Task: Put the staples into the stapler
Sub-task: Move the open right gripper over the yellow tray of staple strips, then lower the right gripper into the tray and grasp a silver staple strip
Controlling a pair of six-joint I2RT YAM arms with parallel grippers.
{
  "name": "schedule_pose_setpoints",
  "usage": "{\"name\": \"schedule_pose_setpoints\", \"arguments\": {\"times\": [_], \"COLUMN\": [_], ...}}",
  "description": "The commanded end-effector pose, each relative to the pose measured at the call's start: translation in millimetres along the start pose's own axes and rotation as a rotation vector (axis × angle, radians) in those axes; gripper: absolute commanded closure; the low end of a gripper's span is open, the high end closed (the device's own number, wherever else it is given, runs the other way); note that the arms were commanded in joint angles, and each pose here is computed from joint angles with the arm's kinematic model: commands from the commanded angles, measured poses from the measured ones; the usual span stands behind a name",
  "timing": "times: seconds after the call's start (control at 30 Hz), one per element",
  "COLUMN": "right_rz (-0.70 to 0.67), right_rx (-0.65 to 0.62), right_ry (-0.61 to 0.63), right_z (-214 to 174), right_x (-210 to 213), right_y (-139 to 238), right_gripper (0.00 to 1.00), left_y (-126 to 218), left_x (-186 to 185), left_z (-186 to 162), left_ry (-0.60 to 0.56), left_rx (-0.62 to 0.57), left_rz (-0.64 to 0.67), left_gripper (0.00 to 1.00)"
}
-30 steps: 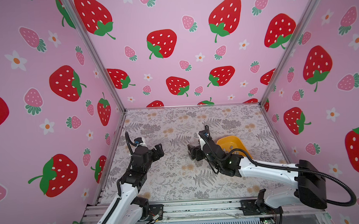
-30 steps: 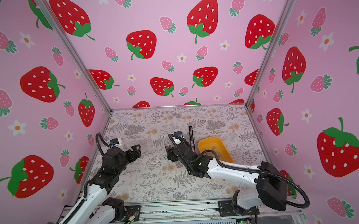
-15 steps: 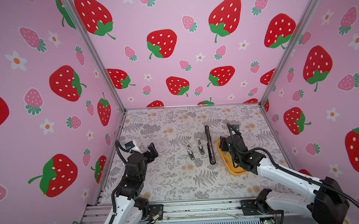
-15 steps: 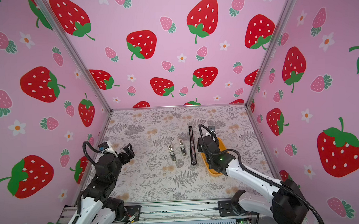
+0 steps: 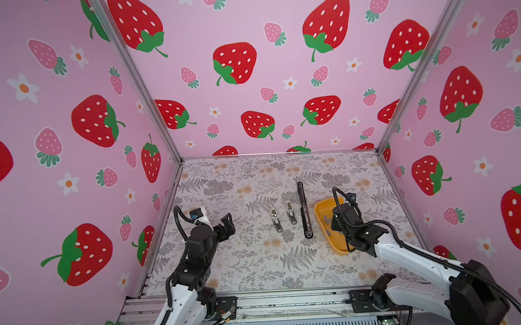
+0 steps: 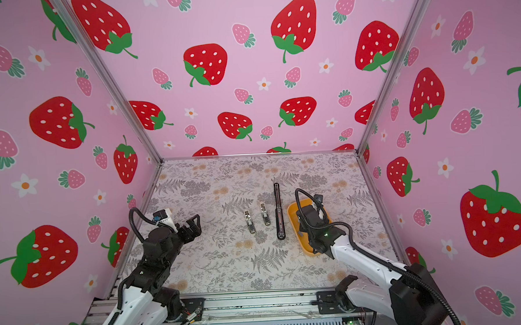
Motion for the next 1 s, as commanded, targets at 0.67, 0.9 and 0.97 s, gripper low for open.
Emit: {"name": "schedule_pose_setpoints", "arguments": {"times": [0.67, 0.9, 0.97], "right_rz": [0.009, 0.006, -0.001], "right_rx": [0.167, 0.171, 0.173], "right_ry": [-0.031, -0.007, 0.002], "right_z": [-15.8, -13.3, -13.7], "right_x": [6.5, 9.7, 10.0], "right_y": [-86.4, -92.9, -94.6], "right_gripper": [0.58, 0.69, 0.70], "left_y": [13.9, 21.4, 23.4], "left_x": [-13.1, -8.7, -7.8], "left_z": [13.7, 12.9, 12.5], "left_ry": [-0.018, -0.013, -0.012], "left_rx": [-0.059, -0.072, -0.072], "left_rz": [-0.077, -0.057, -0.055], "left_gripper": [0.01, 0.01, 0.01]}}
Point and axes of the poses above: each gripper's point midway between its finger pads, its own y axis back along the fingers, its own x axis along the line the jaws close on, z = x × y, the point moved 8 cm from there along y, back along the fingers, and after that the axes turned 2 degrees about y, right-handed, at the moved point
